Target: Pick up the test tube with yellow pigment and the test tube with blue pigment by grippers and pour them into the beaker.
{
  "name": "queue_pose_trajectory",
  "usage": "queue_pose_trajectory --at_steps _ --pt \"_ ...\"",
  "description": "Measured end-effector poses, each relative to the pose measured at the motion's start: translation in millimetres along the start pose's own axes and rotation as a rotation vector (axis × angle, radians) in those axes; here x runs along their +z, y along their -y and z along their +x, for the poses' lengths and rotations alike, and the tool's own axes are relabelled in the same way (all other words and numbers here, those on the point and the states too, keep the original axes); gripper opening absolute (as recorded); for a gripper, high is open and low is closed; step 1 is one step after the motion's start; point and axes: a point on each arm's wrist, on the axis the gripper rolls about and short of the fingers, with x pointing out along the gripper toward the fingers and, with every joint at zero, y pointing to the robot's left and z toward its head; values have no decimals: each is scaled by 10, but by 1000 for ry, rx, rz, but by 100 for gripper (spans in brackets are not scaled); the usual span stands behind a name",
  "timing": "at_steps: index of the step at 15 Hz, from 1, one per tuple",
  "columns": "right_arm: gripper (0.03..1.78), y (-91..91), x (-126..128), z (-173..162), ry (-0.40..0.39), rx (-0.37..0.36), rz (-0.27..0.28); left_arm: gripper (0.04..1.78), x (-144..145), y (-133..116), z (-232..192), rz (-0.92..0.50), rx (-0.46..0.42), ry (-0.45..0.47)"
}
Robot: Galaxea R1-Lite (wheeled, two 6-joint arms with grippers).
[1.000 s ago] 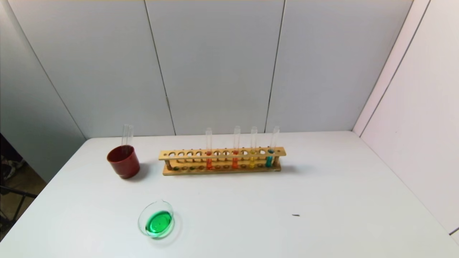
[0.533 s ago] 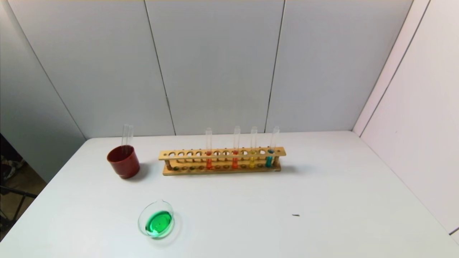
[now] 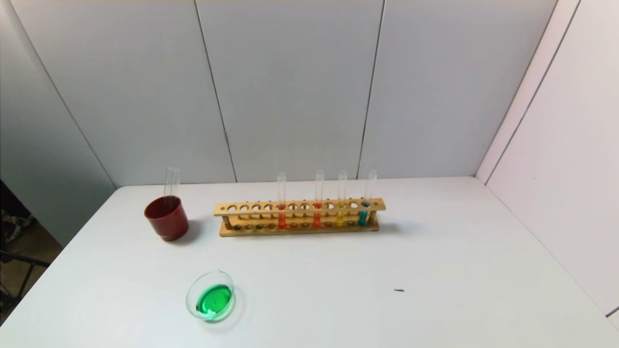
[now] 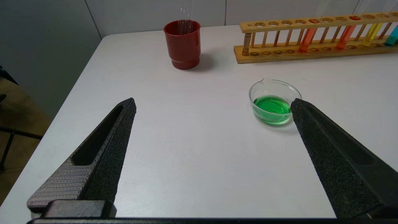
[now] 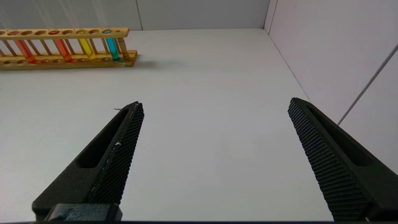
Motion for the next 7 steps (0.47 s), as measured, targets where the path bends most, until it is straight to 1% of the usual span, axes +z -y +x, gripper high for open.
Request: queue_pose_trajectory --at_steps 7 --pt "170 0 -3 1 -2 1 -1 175 0 0 0 0 0 0"
